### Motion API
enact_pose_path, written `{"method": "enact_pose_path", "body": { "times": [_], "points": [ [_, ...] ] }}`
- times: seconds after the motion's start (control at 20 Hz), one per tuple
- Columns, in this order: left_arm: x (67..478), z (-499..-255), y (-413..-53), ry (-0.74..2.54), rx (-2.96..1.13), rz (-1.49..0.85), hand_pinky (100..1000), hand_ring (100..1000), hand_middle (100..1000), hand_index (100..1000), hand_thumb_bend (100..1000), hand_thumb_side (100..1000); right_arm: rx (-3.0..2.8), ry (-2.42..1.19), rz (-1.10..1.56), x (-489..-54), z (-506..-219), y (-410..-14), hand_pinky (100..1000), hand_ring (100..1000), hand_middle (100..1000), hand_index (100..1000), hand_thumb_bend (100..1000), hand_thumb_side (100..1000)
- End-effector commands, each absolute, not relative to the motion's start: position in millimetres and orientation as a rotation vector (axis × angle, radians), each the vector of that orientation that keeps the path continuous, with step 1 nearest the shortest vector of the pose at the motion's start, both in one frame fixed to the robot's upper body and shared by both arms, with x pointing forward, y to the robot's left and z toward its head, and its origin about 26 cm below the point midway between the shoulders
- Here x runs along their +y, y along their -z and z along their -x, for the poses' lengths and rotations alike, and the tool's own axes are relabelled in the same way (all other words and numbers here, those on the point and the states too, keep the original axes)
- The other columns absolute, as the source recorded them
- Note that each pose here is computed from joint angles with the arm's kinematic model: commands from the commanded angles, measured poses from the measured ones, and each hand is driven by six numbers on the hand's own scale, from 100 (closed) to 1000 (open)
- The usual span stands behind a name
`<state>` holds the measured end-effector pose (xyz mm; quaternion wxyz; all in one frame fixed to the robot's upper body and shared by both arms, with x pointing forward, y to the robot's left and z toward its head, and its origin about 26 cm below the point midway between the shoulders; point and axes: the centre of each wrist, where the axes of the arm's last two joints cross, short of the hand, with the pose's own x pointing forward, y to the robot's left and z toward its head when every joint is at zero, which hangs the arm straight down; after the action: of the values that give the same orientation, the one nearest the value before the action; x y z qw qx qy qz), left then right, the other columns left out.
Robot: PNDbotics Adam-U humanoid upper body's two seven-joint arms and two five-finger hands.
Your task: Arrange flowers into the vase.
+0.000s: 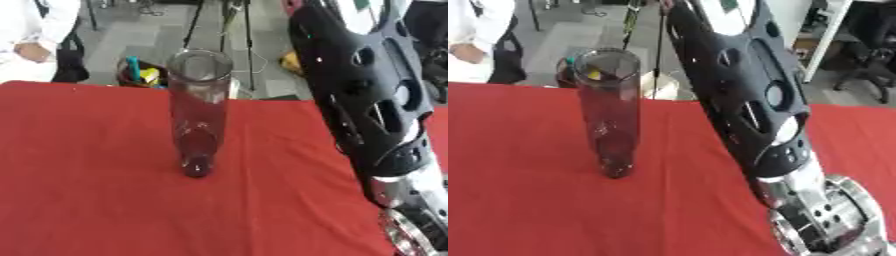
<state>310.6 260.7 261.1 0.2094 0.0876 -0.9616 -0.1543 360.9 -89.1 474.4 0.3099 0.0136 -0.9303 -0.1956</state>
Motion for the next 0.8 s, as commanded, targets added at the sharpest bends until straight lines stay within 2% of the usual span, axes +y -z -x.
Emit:
{"method": "enact_pose_path", "body": {
  "times": [0.05, 0.8],
  "points": [
    [260.8, -306.8, -271.8, 0.456, -2.707, -0.249, 740, 878, 838, 905, 100, 1000, -2.46, 0.521, -0.048, -85.9, -349.9, -483.6, 100, 100, 100, 100, 100, 538],
    [260.4, -307.0, -272.6, 0.443, -2.709, -0.241, 740, 876, 837, 905, 100, 1000, -2.417, 0.478, -0.014, -80.1, -353.2, -474.0, 100, 100, 100, 100, 100, 531]
  ]
}}
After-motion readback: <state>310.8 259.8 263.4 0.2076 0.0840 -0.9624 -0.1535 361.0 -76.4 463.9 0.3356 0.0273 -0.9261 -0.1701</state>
